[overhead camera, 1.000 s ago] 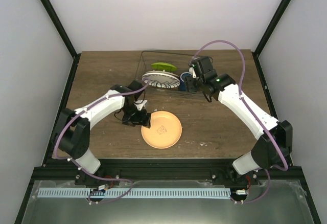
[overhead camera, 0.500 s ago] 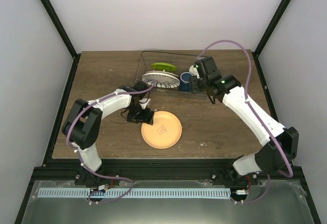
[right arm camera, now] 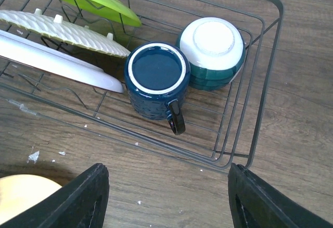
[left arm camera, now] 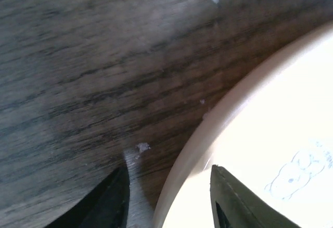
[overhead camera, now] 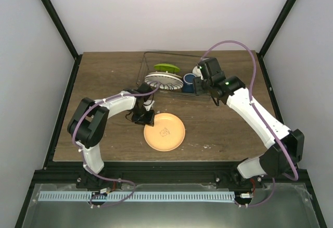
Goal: Load the mixed dishes into the dish rack
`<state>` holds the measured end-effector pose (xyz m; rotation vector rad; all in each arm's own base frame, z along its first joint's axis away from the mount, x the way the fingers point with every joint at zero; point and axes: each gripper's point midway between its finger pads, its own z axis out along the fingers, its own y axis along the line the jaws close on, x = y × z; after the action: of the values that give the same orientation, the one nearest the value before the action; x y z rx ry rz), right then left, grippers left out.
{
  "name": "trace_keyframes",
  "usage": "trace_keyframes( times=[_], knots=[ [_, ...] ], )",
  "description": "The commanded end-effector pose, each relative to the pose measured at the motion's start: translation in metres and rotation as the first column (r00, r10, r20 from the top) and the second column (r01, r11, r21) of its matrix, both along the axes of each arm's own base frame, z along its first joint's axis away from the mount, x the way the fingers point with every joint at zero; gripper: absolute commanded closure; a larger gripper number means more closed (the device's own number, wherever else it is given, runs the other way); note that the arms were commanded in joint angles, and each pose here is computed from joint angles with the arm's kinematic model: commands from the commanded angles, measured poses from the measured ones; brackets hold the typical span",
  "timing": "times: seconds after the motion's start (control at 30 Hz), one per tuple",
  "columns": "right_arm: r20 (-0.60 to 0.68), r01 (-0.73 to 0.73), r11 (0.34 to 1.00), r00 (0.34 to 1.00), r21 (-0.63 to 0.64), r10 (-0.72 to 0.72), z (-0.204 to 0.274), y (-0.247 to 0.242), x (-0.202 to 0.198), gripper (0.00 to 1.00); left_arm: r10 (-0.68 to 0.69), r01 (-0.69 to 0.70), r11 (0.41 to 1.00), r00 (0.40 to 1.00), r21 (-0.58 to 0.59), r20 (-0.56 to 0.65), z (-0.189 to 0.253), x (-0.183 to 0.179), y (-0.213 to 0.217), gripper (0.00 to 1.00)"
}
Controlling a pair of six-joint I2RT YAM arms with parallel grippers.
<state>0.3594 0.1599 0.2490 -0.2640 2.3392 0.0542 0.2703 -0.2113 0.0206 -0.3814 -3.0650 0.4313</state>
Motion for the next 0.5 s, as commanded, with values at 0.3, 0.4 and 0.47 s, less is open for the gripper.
trace_keyframes(
  times=[0.3, 0.4, 0.47],
  knots=[
    [0.025, -0.059, 0.997, 0.998, 0.047, 0.057, 0.002, 0.011, -0.004, 0.38, -0.056, 0.055, 0.998, 0.998, -0.022, -0.007, 0.001, -0.018, 0.004, 0.96],
    [0.002, -0.133, 0.985, 0.991, 0.108, 0.134, -0.003, 0.026, -0.013, 0.32, -0.081, 0.083, 0.994, 0.996, -0.073, 0.031, 0.016, -0.022, 0.001, 1.00],
    [-0.026, -0.175, 0.973, 0.983, 0.153, 0.181, -0.008, 0.036, -0.020, 0.29, -0.100, 0.108, 0.989, 0.992, -0.100, 0.080, 0.032, -0.021, -0.001, 1.00]
  ],
)
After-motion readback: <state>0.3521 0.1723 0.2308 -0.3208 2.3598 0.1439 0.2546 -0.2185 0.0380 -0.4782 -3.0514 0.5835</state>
